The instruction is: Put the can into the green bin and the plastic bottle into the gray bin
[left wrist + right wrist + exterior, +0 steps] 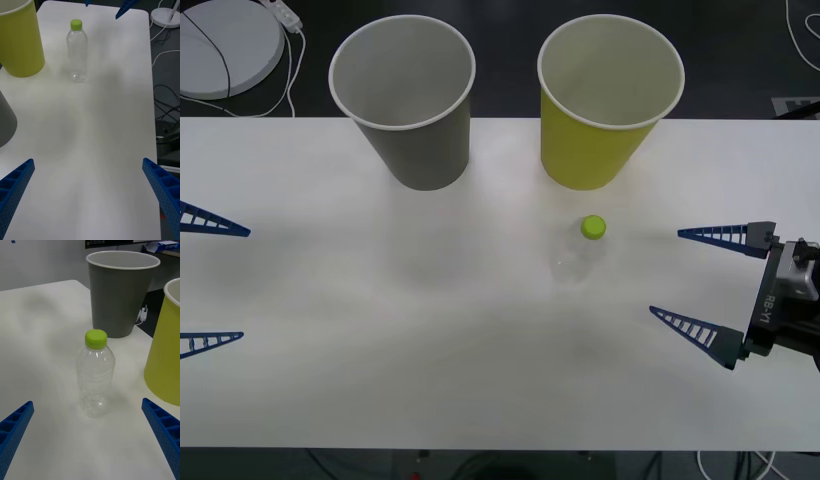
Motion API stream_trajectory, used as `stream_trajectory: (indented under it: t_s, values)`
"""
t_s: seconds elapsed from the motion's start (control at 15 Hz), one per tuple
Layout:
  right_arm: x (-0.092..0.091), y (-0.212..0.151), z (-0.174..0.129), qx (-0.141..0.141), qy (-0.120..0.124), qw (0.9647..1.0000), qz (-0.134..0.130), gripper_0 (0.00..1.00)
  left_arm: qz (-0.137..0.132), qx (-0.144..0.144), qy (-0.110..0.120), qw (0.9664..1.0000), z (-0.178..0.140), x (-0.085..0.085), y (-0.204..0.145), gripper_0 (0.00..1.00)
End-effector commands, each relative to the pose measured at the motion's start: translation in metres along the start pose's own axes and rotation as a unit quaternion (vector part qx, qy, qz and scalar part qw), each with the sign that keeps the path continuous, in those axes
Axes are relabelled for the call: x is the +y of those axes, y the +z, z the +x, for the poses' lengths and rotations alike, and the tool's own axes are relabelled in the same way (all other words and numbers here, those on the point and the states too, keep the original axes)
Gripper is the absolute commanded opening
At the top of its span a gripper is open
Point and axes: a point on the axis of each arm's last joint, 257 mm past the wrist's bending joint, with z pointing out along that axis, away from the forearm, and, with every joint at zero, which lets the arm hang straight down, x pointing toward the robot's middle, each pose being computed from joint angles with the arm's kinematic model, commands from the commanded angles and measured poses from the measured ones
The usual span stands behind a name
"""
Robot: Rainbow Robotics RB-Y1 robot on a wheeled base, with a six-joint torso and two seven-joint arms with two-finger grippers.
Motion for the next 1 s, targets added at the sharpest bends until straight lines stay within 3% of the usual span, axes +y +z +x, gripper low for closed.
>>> stream_trajectory:
  t_s: [0.07,0.4,0.6,0.87,1.0]
  values:
    - [-0.004,0.004,0.007,0.007,0.001,0.9998,0.016,1.00,0.000,0.000,0.000,1.0000,0.000,0.000,0.000,1.00]
    - [-0.001,0.031,0.030,0.005,0.051,0.9987,0.008,1.00,0.000,0.000,0.000,1.0000,0.000,0.000,0.000,1.00]
    - [0.004,0.044,0.039,-0.004,0.091,0.9958,-0.004,1.00,0.000,0.000,0.000,1.0000,0.000,0.000,0.000,1.00]
    - [0.001,0.052,0.032,-0.021,0.114,0.9933,-0.006,1.00,0.000,0.000,0.000,1.0000,0.000,0.000,0.000,1.00]
    - [-0.003,0.057,0.026,-0.028,0.109,0.9937,-0.003,1.00,0.000,0.000,0.000,1.0000,0.000,0.000,0.000,1.00]
